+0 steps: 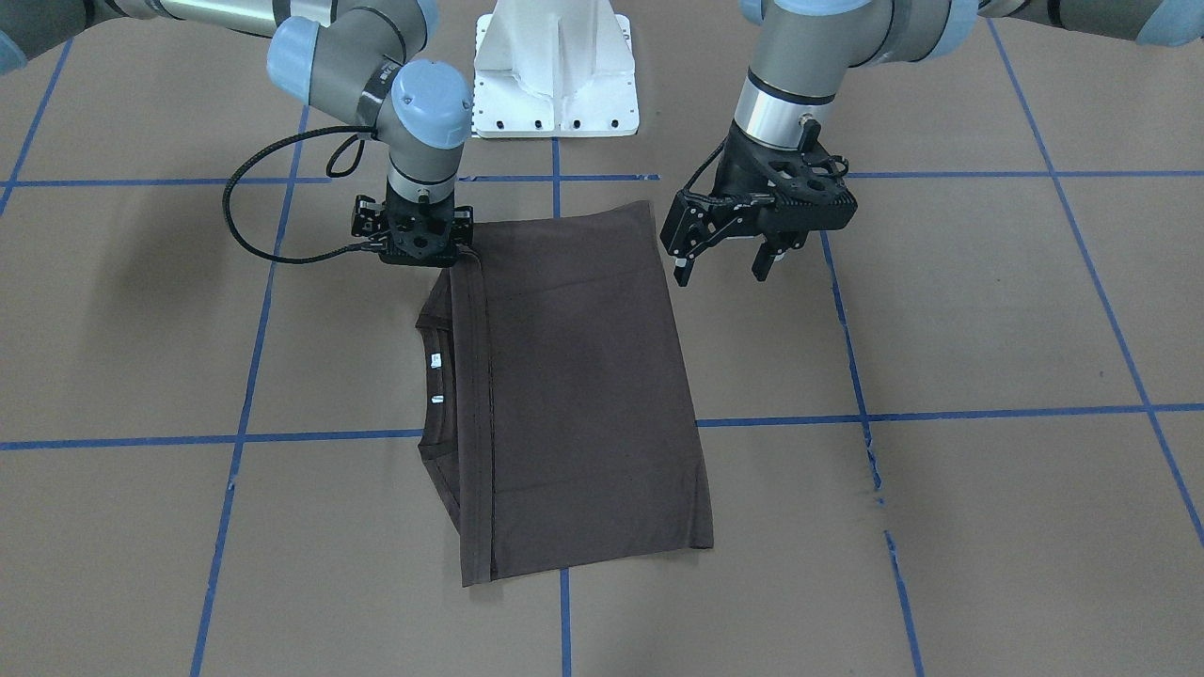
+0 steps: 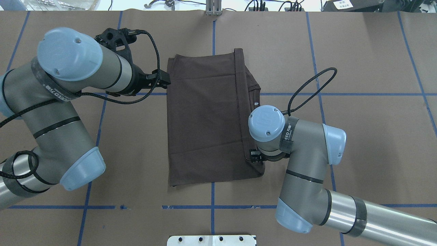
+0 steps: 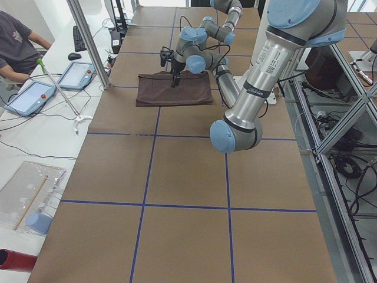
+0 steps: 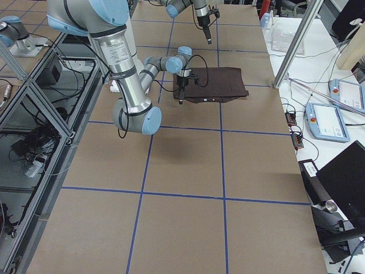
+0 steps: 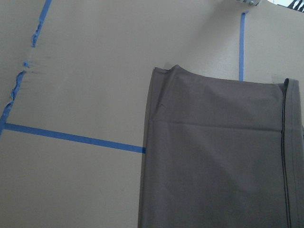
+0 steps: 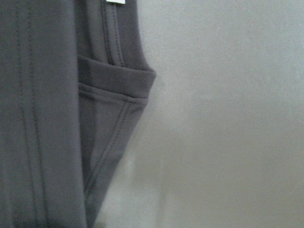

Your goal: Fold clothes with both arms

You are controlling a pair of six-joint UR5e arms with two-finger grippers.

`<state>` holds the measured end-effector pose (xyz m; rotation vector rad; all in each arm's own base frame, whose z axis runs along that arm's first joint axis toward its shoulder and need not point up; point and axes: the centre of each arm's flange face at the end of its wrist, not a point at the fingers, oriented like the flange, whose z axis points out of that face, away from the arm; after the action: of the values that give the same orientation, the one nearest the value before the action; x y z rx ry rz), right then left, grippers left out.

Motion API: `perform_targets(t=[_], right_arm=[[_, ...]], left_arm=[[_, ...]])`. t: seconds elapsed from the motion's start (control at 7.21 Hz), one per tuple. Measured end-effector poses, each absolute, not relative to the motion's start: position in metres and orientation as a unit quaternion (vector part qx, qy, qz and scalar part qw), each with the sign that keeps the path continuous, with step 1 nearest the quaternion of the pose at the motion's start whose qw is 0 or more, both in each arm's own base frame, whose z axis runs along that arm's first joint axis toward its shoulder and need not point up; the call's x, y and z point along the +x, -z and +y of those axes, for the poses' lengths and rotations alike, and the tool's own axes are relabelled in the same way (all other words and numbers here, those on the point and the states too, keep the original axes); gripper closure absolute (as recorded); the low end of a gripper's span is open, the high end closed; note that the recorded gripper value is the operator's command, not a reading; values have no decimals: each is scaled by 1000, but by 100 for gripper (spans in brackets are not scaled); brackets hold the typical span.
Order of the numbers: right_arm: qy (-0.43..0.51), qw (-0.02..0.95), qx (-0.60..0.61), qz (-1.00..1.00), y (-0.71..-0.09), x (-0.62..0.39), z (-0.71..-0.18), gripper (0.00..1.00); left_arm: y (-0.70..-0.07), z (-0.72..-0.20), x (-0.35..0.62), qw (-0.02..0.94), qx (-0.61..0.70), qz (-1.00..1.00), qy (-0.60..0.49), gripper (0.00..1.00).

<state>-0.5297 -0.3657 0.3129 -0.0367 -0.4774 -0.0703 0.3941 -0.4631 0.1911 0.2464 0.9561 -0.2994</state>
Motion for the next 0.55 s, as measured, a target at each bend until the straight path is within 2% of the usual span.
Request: perform_targets(t=[0.55], right_arm=[[66, 950, 32, -304, -274, -519, -373, 0]], left_arm=[[-192, -462, 396, 871, 118, 456, 140, 0]])
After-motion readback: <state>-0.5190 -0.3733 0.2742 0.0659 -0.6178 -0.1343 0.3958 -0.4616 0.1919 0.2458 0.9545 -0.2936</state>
